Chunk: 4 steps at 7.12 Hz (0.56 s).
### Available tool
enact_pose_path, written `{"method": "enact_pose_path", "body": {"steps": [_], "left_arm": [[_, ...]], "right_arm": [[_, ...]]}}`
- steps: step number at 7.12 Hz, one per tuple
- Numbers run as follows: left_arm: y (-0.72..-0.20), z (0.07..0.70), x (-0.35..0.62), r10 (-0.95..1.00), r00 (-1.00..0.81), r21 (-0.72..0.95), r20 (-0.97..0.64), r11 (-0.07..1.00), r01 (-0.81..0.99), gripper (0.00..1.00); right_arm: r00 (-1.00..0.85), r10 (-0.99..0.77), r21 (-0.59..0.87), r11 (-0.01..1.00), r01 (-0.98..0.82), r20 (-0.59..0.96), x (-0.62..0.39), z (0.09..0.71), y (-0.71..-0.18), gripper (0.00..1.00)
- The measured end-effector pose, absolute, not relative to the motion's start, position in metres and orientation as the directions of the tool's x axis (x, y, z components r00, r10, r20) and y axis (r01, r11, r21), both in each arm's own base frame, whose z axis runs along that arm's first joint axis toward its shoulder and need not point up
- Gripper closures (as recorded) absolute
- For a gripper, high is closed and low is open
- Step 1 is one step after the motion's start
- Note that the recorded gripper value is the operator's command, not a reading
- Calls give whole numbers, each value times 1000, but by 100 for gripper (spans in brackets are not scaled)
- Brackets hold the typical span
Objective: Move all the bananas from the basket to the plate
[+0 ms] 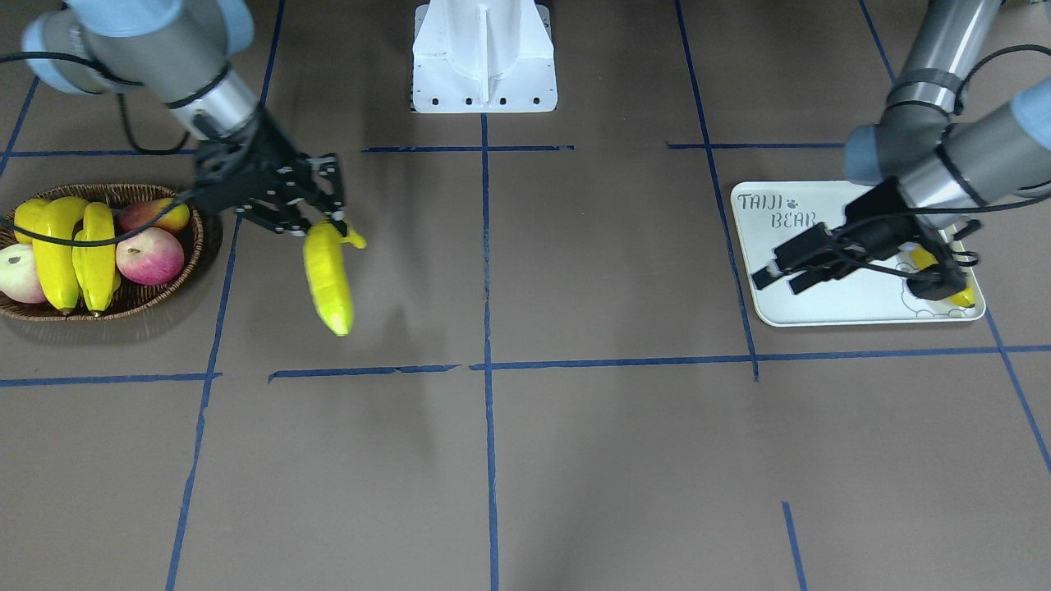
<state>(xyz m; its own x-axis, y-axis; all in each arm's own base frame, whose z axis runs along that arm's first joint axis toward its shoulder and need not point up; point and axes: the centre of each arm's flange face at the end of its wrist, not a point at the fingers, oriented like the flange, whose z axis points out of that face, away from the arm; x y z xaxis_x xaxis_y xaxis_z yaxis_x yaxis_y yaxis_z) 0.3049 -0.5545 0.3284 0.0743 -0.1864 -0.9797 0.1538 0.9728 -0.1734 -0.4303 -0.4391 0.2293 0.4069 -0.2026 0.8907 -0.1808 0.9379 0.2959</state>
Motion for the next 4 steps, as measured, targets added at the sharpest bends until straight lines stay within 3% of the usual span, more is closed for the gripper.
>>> {"method": "enact_pose_path", "body": {"steps": [4], "left_arm": [[-521,212,422,-218,-69,-228,-973,952,206,0]], "right_arm": [[327,-175,252,944,-213,929,-498,137,-441,98]]}}
